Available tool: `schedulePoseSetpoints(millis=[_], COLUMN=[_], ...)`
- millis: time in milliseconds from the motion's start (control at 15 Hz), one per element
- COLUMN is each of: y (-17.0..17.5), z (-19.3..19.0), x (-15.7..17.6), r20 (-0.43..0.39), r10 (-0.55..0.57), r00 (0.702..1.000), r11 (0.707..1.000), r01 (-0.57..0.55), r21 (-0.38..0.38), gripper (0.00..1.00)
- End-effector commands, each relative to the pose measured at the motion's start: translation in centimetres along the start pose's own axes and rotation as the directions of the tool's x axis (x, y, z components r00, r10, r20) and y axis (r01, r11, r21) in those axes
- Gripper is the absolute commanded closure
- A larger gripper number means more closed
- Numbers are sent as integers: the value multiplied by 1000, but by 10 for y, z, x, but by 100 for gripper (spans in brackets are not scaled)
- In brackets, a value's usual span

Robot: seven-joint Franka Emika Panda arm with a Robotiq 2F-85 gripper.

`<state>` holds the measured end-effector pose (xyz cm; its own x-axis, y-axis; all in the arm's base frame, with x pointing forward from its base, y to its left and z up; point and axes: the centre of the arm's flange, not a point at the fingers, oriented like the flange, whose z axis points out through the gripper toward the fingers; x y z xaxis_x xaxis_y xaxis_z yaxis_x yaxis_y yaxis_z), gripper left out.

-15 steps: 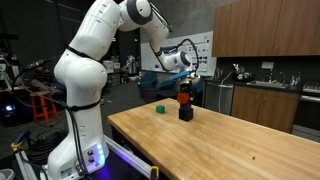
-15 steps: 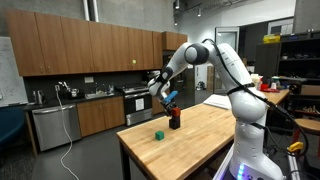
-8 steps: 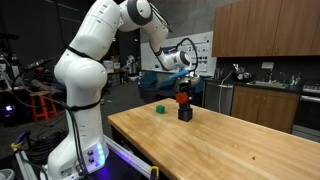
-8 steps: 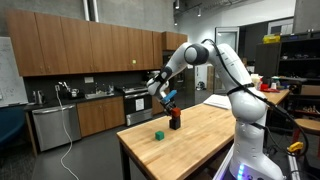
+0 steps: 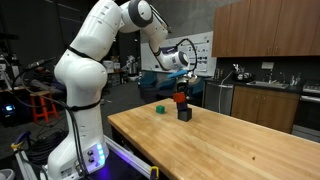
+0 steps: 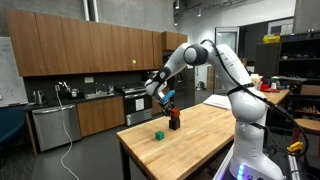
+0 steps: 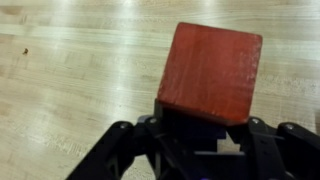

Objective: Remove the three blocks from on top of the black block, put them on the table and then put the orange block on the purple block

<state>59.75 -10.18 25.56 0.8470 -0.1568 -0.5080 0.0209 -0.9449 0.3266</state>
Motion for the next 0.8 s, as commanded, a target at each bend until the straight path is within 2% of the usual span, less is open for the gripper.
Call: schedulePoseSetpoints(millis=[0,400,733], y=[-3,-16,-42], z=[-11,-25,-38], x=[6,6,9], r20=[30,23,-9], r10=[-46,-106,-165], r00=[998,994,986], r11=[999,994,986], r01=[46,106,165], r21=[12,12,12], gripper=[67,67,67])
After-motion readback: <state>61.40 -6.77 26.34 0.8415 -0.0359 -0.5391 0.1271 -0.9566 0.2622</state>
